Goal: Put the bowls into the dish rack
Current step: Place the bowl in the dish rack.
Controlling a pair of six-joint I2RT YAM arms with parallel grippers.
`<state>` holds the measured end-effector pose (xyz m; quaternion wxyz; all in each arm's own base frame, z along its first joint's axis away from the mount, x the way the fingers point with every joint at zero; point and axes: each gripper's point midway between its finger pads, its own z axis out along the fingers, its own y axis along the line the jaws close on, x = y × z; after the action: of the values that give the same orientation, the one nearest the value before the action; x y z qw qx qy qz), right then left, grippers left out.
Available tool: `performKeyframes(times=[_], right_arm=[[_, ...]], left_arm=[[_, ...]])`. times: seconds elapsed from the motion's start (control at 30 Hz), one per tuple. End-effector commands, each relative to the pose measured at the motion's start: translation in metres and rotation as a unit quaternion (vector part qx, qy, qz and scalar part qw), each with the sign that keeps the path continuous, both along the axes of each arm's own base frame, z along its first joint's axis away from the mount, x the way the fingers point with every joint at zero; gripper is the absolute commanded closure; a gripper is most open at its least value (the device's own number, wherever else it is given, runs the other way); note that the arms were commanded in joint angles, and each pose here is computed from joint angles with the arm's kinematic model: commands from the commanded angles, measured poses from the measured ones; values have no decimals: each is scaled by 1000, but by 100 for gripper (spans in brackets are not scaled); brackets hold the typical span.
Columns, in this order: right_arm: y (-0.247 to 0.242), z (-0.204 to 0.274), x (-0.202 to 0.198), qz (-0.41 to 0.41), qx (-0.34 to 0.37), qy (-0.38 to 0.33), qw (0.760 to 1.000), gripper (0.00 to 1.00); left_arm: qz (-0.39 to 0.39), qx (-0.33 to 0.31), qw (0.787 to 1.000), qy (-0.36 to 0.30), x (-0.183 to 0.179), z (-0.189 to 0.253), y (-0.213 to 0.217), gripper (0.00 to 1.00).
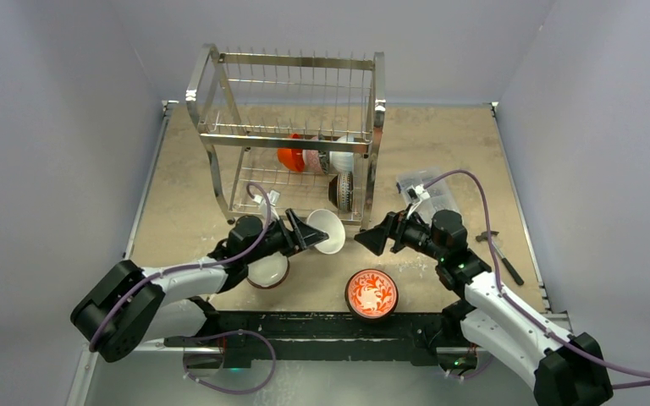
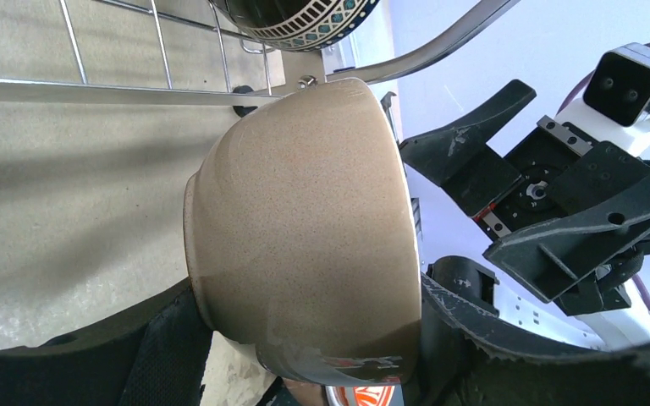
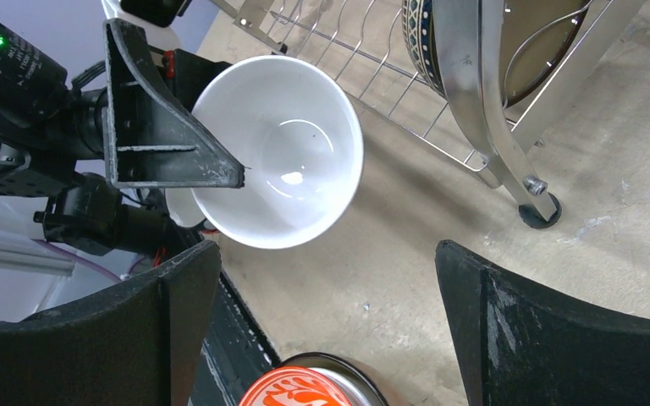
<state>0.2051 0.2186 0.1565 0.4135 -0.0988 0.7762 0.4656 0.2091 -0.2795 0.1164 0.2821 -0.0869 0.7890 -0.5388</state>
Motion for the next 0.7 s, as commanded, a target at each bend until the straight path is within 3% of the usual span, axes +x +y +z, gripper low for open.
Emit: performKeyframes(times=[0.0,0.4,0.67], right_arm=[[2,13,7,-2,1,-21,1000,1],[1,9,9,-7,-5,-18,1000,1],[-1,7,7,-10,-11,-15,1000,1]], left_arm=[[-16,-29,997,-64,6,39,-1,100],[31,62,991,-118,57,62,29,100],[69,86,983,-148,94,80,46,100]])
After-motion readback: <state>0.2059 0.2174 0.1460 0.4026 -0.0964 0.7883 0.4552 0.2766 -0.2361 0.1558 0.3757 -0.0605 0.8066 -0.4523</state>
